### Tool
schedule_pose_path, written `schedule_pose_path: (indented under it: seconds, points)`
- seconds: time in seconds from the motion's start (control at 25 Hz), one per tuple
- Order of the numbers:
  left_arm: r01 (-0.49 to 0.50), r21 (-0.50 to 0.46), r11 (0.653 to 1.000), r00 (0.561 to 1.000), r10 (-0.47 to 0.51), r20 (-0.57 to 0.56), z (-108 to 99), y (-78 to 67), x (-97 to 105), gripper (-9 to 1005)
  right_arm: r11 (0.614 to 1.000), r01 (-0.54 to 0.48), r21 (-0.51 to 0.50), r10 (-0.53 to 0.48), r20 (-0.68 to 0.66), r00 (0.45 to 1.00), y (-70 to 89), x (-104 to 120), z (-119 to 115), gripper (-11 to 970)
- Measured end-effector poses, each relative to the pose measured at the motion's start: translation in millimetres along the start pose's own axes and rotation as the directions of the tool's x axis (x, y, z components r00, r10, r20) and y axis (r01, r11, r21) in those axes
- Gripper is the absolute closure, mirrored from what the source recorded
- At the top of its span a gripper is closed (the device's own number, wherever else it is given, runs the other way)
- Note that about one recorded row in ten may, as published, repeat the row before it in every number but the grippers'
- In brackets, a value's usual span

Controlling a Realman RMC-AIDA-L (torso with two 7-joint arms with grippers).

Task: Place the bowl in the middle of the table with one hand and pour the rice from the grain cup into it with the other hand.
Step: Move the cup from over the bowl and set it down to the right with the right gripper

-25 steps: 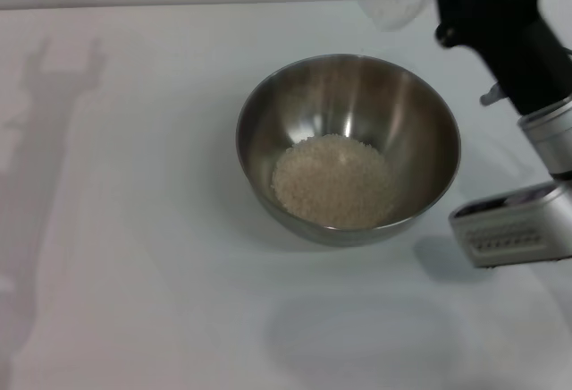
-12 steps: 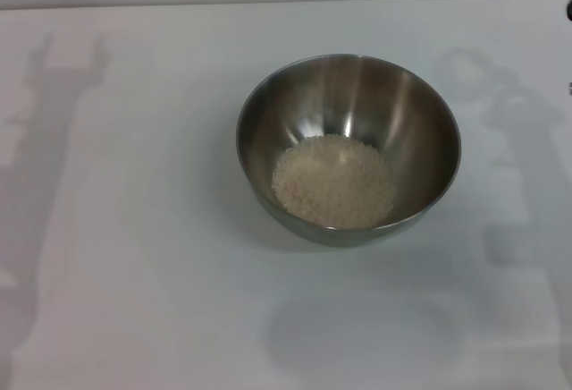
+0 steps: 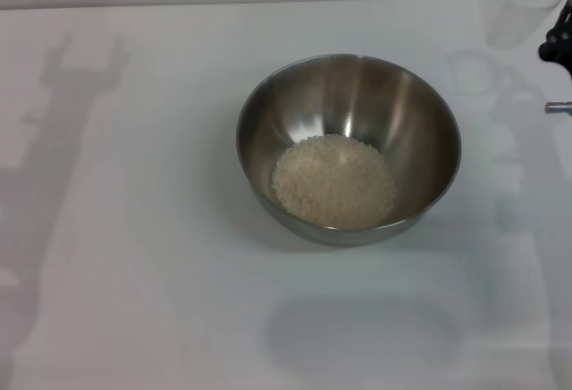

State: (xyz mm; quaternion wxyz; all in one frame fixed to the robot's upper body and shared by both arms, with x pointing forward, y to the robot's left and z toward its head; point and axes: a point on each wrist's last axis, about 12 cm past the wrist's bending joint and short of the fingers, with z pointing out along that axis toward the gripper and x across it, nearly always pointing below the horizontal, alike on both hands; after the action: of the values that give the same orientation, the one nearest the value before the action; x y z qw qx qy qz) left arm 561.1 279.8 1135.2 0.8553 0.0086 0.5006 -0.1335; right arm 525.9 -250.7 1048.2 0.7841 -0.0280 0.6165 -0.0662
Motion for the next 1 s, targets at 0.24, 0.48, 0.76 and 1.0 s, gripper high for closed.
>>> schedule_pose_path:
  seconds: [0.24, 0.48, 0.76, 1.0]
  points:
    - [-0.003, 0.003, 1.0, 1.0, 0.003, 0.0, -1, -0.5, 0, 200, 0.999, -0.042, -0.006, 0.041, -0.119, 0.992, 1.2, 13, 1, 949]
    - [-0.004, 0.002, 1.0, 1.0, 0.004, 0.007, -3, 0.0, -1, 200, 0.995, -0.087, -0.038, 0.075, -0.246, 0.966, 2.4, 29, 3, 949]
    - [-0.005, 0.004, 1.0, 1.0, 0.005, 0.012, -4, 0.1, -2, 200, 0.994, -0.089, -0.059, 0.067, -0.3, 0.952, 4.2, 35, 6, 948]
    - [-0.006, 0.011, 1.0, 1.0, 0.005, 0.023, -4, -1.3, -4, 200, 0.994, -0.082, -0.072, 0.052, -0.351, 0.935, 4.7, 41, 10, 947]
